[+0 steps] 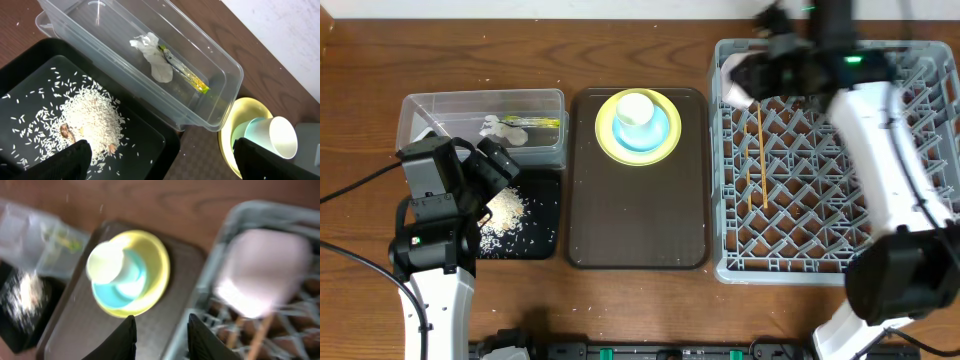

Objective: Sort waste into correct bins and load items into the dishwasher rack
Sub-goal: 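Move the right gripper to the white cup on the yellow plate and grasp it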

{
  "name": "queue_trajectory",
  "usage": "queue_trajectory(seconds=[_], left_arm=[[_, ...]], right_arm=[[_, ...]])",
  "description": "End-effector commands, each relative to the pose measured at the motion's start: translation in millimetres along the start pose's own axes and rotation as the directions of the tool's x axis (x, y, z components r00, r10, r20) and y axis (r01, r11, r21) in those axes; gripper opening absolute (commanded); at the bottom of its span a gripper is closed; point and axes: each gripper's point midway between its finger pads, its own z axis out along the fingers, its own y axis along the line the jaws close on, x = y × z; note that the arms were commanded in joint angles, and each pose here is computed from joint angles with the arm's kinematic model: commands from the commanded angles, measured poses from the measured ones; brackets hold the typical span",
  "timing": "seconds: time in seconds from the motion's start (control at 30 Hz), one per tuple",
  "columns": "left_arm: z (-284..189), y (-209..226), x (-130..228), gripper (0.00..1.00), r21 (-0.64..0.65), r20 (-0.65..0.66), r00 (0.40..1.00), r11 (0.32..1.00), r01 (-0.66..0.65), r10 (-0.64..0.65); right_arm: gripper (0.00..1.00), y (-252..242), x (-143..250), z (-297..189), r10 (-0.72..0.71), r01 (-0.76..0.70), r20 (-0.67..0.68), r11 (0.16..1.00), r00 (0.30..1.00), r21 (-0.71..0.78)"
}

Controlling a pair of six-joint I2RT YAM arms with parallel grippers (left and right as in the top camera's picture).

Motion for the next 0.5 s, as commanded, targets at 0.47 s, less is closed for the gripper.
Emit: queue_trajectory(seconds=[0.47], left_arm=[[-4.0, -2.3, -7.6, 0.94, 0.002, 0.019, 1.000, 1.000, 0.001, -0.001]], right_arm=[[0.34, 135.1, 44.3, 89.7, -0.468, 0.489, -0.150, 0.855, 0.871, 0.173]])
